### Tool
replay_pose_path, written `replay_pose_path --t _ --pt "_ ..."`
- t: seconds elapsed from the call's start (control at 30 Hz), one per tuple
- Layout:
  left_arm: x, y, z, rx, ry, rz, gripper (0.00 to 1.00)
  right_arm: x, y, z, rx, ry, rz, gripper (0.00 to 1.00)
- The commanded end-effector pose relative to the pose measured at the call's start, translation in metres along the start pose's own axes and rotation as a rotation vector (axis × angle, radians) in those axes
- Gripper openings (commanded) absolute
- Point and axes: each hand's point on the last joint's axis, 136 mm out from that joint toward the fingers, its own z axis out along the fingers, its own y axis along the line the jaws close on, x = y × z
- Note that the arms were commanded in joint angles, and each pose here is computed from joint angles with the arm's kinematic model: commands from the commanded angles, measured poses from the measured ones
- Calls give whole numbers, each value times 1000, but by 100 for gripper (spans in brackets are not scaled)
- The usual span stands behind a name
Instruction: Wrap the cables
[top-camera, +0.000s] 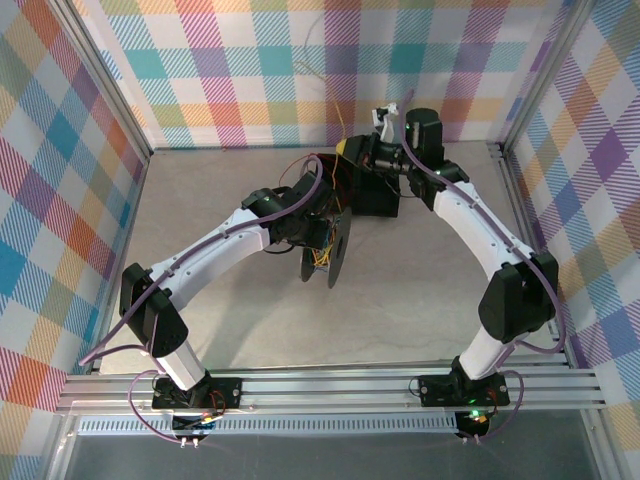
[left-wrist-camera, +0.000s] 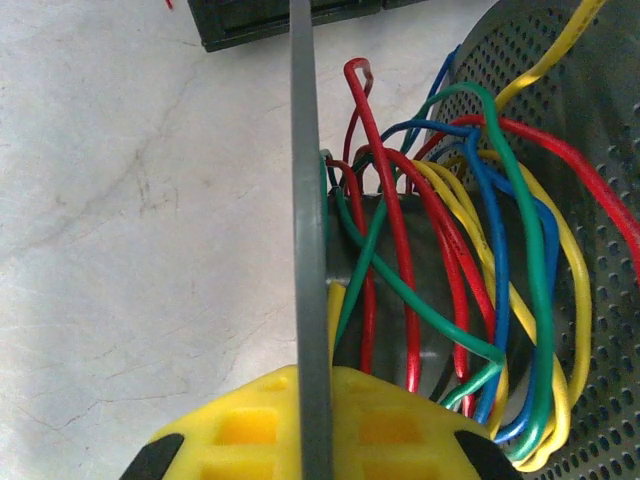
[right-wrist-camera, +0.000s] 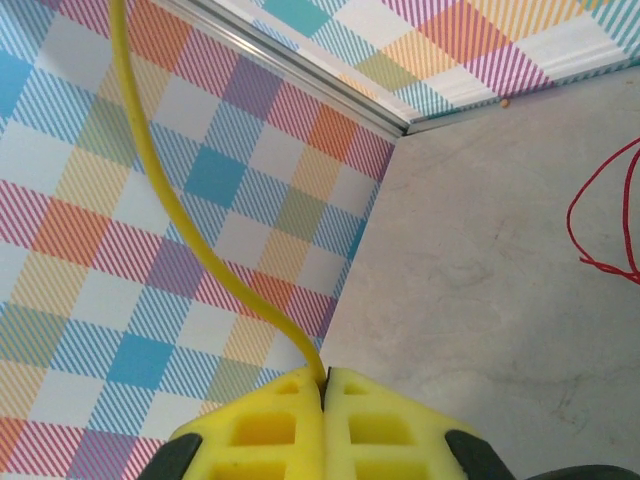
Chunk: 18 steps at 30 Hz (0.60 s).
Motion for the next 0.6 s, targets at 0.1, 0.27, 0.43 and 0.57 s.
replay_pose_path --t 0.1,0.27,0.43,0.57 --pt "-4 34 9 -32 33 -157 0 7 81 -24 -229 -60 -162 0" --pt "-20 62 2 -75 -16 -278 0 46 95 -22 -263 -30 -170 0" --pt "-32 96 -3 -105 -48 -392 0 91 106 -20 -289 9 -169 0" --pt "-45 117 -7 -114 -83 -468 0 131 107 -8 -282 64 -168 0"
